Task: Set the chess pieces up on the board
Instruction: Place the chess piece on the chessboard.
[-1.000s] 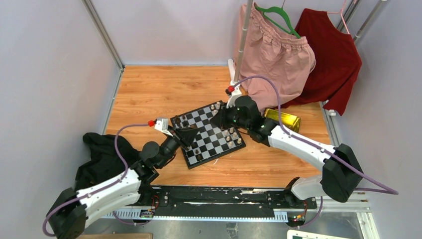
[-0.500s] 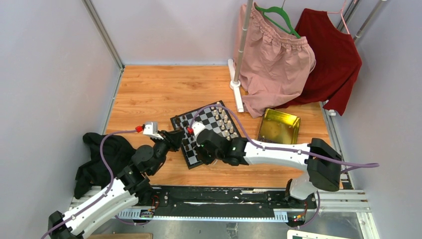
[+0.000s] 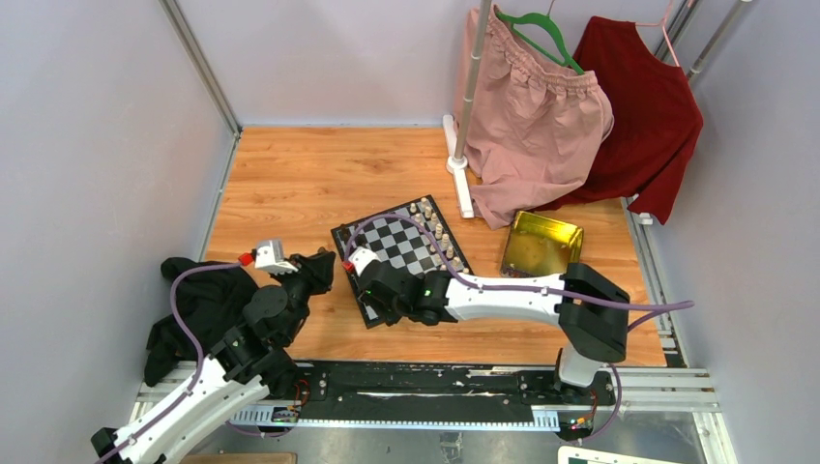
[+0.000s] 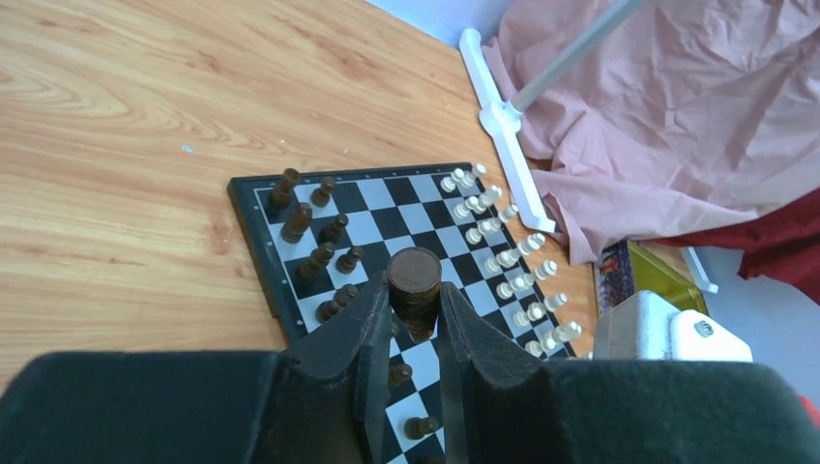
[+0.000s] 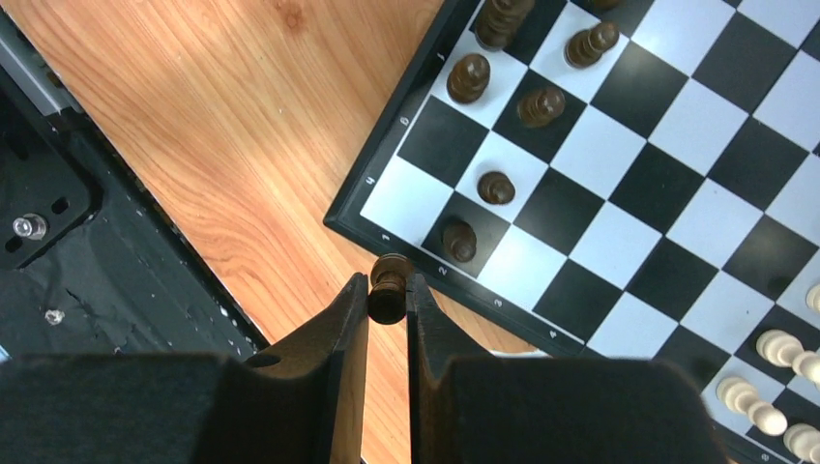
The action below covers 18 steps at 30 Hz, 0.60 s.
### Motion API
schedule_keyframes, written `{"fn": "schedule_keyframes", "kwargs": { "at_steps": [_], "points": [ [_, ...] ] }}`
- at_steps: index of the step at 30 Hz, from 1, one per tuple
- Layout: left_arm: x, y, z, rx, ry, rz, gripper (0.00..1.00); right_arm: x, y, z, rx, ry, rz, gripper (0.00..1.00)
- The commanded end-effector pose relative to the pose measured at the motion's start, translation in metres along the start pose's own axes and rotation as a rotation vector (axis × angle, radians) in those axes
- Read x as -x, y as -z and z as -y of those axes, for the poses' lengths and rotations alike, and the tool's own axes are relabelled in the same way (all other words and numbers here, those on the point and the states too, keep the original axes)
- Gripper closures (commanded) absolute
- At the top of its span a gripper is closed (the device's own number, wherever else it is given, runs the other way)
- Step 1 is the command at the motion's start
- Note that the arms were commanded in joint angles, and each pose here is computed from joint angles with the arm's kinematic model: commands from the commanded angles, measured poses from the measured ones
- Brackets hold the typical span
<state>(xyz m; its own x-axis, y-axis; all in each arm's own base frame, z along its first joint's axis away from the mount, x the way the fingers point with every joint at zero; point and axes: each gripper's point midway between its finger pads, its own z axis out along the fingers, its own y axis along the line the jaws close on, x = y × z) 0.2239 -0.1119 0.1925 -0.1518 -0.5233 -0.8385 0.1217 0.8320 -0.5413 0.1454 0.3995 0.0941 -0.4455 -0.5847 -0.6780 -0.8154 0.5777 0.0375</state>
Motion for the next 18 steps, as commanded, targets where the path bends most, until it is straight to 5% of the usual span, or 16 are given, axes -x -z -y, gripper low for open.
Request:
{"fn": "schedule_keyframes", "kwargs": {
  "at_steps": [1, 18],
  "points": [
    [0.019, 0.006, -0.011, 0.070, 0.019, 0.055, 1.00, 0.012, -0.006, -0.007, -0.002, 0.046, 0.010, 1.00],
    [0.028, 0.012, -0.022, 0.120, 0.011, 0.081, 1.00, 0.007, -0.040, -0.006, -0.016, 0.079, -0.041, 1.00]
  ]
}}
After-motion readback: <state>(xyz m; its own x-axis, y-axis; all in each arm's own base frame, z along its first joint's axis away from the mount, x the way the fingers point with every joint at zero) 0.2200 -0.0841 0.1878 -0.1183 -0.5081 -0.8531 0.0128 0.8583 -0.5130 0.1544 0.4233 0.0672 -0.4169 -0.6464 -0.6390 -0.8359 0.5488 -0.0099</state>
